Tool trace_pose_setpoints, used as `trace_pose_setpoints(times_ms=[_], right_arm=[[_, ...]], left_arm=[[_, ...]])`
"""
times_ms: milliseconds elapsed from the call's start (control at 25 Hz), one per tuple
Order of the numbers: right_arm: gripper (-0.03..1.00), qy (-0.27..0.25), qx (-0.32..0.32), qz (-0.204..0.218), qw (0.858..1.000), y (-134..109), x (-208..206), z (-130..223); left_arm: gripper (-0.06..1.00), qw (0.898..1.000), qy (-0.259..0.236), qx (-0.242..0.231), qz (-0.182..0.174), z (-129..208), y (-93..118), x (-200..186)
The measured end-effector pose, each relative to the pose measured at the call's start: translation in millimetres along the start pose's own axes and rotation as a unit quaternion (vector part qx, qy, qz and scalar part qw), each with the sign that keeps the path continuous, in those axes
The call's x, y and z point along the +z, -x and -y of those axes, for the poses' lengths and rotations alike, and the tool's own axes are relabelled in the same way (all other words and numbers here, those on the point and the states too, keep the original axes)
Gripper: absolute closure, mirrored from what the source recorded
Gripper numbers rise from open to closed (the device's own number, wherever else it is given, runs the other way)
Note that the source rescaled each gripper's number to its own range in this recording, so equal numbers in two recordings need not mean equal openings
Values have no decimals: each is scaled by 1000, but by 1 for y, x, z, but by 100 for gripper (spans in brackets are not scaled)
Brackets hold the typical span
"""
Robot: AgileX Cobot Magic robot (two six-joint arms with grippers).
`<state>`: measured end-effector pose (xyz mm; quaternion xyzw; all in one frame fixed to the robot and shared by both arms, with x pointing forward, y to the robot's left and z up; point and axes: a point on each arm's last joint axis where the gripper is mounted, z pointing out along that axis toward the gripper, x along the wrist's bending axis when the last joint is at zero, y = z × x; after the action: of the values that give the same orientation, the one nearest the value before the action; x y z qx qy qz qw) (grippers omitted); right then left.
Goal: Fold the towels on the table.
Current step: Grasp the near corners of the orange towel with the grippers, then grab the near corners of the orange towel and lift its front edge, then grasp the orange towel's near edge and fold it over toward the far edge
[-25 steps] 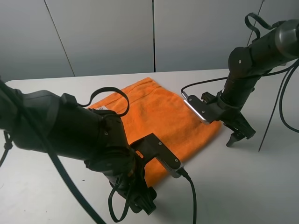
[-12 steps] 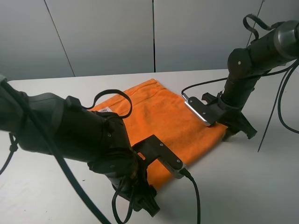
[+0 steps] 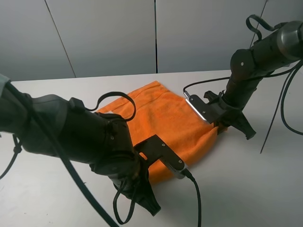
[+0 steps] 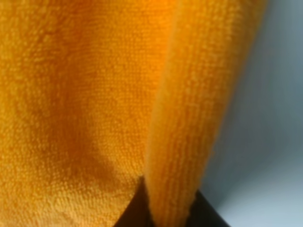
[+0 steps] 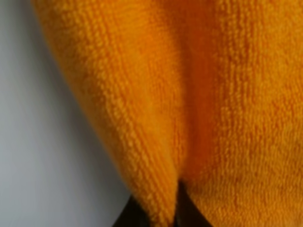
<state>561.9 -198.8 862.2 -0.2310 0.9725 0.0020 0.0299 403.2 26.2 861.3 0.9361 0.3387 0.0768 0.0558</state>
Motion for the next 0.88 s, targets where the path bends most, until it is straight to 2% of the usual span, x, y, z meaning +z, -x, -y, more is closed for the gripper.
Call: trace_pose_setpoints(times_ms=[120, 200, 320, 400, 600, 880], right_arm=[[96, 3, 17, -5, 1000, -1, 0, -1], [96, 10, 39, -16, 999, -3, -2, -2], [96, 34, 73, -40, 996, -8, -7, -7], [96, 49, 90, -44, 994, -10, -14, -10], [96, 76, 133, -18, 988, -9, -39, -15], [96, 110, 229, -28, 967, -11, -52, -22]], left_arm=[[94, 998, -5, 53, -26, 1, -3, 1], [94, 993, -22, 100, -60, 3, -9, 1], [94, 987, -46, 130, -80, 5, -20, 3], [94, 985, -56, 142, -77, 6, -26, 3], [94, 985, -52, 154, -53, 6, -44, -13], [94, 985, -15, 161, -65, 8, -85, -67]])
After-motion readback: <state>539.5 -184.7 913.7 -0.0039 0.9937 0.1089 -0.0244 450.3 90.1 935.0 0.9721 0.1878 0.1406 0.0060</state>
